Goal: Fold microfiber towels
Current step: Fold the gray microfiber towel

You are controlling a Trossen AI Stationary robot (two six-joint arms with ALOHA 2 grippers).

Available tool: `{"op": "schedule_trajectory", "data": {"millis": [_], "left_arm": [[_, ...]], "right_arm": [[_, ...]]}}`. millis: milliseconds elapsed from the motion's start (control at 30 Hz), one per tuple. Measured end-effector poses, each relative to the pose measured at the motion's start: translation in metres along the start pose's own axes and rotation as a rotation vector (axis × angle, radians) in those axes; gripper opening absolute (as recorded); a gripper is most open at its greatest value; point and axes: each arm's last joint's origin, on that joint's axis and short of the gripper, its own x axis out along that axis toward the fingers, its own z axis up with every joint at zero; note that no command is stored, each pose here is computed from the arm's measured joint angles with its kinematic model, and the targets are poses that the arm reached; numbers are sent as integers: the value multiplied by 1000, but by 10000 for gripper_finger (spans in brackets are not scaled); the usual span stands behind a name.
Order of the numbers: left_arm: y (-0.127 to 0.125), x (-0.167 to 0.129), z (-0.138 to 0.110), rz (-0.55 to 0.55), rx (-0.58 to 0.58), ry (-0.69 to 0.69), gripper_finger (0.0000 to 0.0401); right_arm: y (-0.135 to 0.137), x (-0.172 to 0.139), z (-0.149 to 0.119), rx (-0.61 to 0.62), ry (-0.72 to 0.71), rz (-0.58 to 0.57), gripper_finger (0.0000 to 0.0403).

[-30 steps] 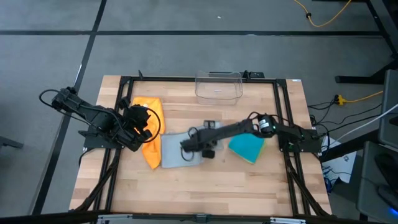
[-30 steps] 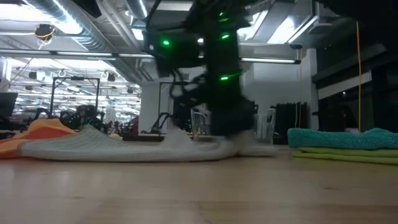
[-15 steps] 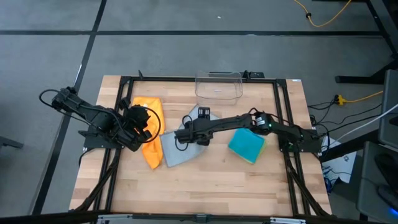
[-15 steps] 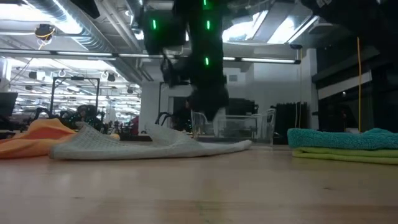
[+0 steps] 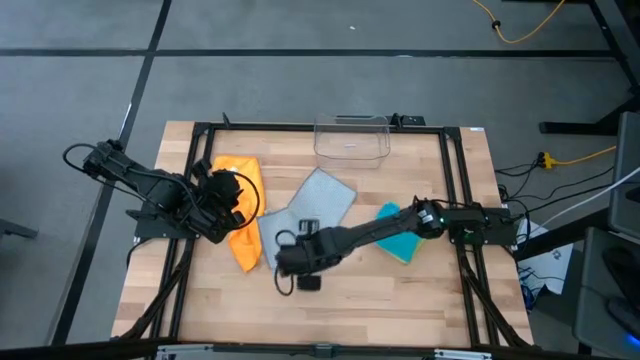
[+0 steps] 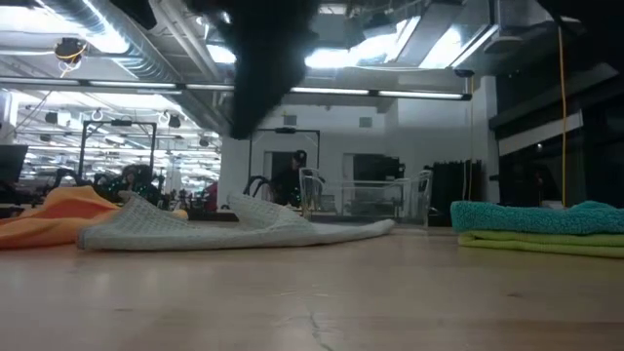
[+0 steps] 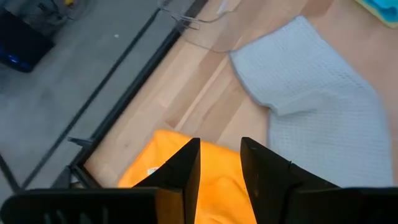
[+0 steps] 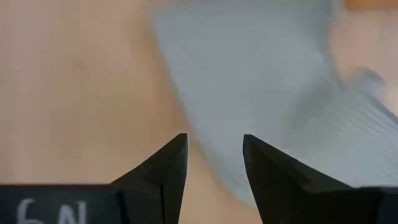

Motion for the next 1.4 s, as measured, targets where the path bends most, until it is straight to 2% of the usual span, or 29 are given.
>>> {"op": "schedule_trajectory", "data": {"millis": [100,233,300,367,433,500,633,700,767,833,867,900,967,1000,1067,1133,1200,1267,1333,1400], "left_arm": [[-1,0,0,-16,-8,6,106],[-2,0,1,-17,-10,4,106],[-1,0,1,-17,-11,4,106],[-2,0,1,-18,-11,6,106],[-2,0,0,-18,-10,6,106],[-2,0,0,-19,-10,6,106],[-2,0,1,-18,-10,5,106],[-1,0,1,-18,-10,5,106],[-2,0,1,-18,-11,5,106],[-1,0,1,-18,-10,5,106],[-1,0,1,-18,-10,5,106],[-2,0,1,-18,-11,5,106],[-2,0,1,-18,-13,4,106],[-1,0,1,-16,-16,5,106],[-1,1,2,-15,-28,4,106],[0,2,3,-12,-36,6,106],[0,3,4,-9,-46,8,106],[1,5,5,0,-59,12,106],[2,7,6,0,-73,26,106],[3,9,8,-1,-83,45,106]], "right_arm": [[15,-4,17,2,-200,59,159],[16,-5,37,45,-418,36,159],[14,7,33,94,-403,-5,159],[14,24,21,142,-314,-29,159],[22,33,6,207,-223,-32,159],[34,32,-4,225,-197,-41,159],[54,19,-26,196,-175,-225,159],[60,17,-44,178,-104,-347,159],[60,10,-59,188,-56,-469,159],[55,-7,-76,204,-23,-642,159],[52,-16,-82,232,-40,-712,159],[51,-20,-82,276,-109,-735,159],[42,-33,-92,200,-155,-772,159],[37,-40,-95,210,-197,-777,159],[16,-55,-115,271,-193,-827,159],[-6,-62,-140,410,-215,-862,159],[-25,-65,-168,563,-237,-840,159],[-35,-63,-188,757,-259,-706,159],[-37,-49,-203,849,-244,-502,159],[-34,-36,-207,821,-257,-204,159]]}}
